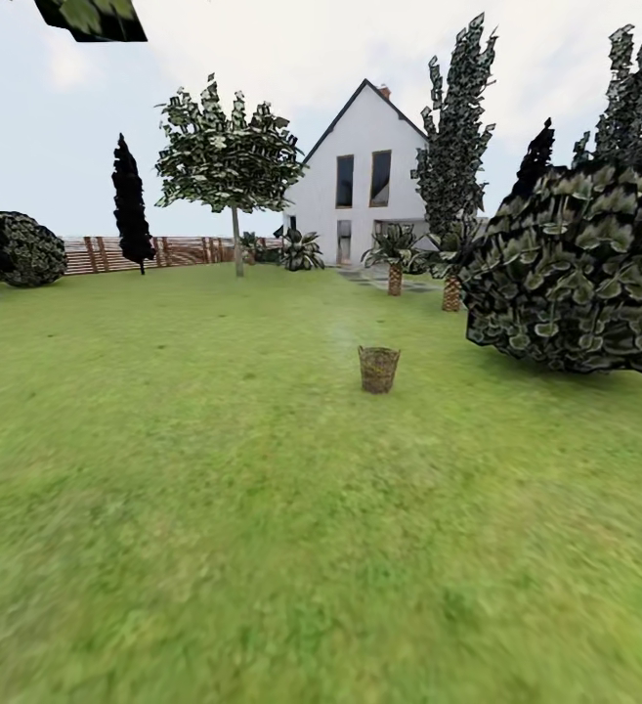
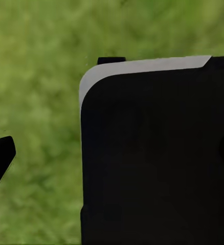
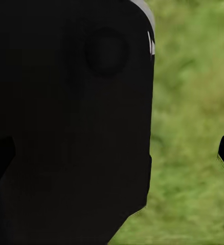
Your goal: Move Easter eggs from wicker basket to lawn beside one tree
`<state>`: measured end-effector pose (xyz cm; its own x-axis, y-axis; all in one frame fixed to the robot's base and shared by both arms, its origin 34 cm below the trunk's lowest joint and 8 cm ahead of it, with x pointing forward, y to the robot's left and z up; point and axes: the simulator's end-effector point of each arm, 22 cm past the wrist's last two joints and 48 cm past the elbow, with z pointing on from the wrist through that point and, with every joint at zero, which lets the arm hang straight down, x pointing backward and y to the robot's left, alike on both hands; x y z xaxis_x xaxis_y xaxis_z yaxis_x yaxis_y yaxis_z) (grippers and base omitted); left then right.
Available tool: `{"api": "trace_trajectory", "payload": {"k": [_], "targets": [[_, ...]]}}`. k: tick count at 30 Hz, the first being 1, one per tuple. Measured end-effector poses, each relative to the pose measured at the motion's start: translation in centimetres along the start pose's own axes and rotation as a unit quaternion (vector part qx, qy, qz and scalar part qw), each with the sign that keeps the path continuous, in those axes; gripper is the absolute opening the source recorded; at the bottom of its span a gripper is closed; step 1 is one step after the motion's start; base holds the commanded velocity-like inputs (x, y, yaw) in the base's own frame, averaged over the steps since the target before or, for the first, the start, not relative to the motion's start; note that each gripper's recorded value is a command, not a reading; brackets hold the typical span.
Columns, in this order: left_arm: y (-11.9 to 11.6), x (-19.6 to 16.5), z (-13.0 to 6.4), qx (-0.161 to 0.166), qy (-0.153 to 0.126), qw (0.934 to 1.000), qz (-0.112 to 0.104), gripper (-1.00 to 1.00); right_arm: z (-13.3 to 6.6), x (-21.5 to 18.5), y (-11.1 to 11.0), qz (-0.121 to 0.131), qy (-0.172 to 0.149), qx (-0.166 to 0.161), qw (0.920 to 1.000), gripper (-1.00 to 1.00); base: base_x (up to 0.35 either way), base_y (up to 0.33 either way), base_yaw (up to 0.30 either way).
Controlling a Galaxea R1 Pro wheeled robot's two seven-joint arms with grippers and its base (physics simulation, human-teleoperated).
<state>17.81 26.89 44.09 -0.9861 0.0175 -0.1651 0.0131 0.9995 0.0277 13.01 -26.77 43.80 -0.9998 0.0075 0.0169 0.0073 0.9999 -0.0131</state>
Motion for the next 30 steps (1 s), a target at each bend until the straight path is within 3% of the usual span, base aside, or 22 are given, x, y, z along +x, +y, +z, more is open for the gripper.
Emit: {"api": "trace_trajectory", "payload": {"k": [30], "targets": [[-0.09,0.01,0.00,0.000,0.000,1.0000,0.001,1.00,0.00,0.00,0.00,0.000,0.000,0.000,1.0000,1.00,0.339,0.000,0.000]]}}
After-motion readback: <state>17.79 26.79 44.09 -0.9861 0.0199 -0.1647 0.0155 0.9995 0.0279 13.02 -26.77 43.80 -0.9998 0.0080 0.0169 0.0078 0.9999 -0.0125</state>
